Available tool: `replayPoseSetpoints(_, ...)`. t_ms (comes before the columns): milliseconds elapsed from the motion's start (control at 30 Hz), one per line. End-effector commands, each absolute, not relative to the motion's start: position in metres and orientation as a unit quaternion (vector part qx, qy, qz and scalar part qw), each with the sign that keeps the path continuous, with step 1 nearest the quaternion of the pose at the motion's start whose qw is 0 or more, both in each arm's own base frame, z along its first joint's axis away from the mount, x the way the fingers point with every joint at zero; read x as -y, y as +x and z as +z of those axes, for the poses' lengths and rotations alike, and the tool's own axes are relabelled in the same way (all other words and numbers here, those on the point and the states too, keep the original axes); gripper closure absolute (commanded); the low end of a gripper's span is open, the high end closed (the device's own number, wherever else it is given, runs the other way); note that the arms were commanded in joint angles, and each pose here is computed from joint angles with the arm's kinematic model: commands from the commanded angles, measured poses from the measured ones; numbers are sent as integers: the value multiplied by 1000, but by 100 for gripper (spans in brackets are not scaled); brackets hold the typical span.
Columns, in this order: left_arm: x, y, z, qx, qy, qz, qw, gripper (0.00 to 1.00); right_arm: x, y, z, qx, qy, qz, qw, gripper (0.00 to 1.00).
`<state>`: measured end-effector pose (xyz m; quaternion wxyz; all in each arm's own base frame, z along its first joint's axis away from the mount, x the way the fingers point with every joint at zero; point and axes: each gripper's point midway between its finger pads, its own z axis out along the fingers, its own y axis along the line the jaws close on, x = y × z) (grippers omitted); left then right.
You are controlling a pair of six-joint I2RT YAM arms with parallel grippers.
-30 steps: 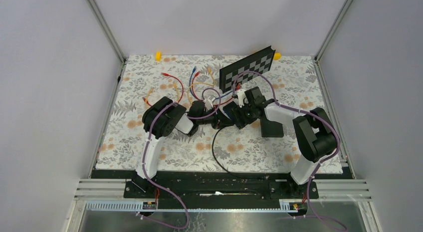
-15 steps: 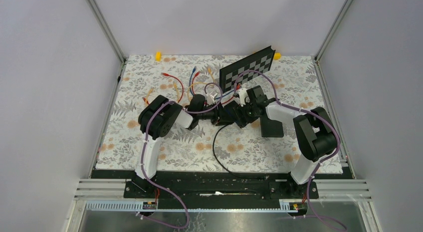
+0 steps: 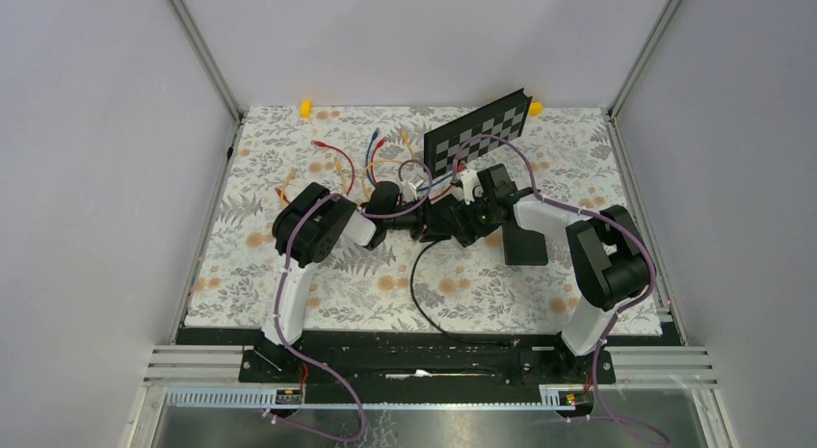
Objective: Pull the plug from the switch port
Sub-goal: Pull the connector from the switch port.
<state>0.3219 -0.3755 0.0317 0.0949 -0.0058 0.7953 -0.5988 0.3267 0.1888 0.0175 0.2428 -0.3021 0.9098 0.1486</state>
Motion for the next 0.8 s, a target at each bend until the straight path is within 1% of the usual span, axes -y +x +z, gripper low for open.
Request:
replayPoseSetpoints(0,379,324,17,-801,-7,-592,90,64,-199,319,17,-907,-308,183,223,74)
replayPoseSetpoints(200,380,325,15,-799,-11,-596,84,69,-199,317,15,-907,-310,184,219,74)
replayPoseSetpoints(400,377,321,17,-791,-21,-606,79,78,-197,318,13,-908,-311,177,217,74)
replayPoseSetpoints(500,375,319,20,-784,-23,-615,78,81,-196,319,12,-908,-312,175,216,74)
replayPoseSetpoints(767,370,313,18,-775,-32,-627,68,83,-195,318,9,-909,-313,171,214,74)
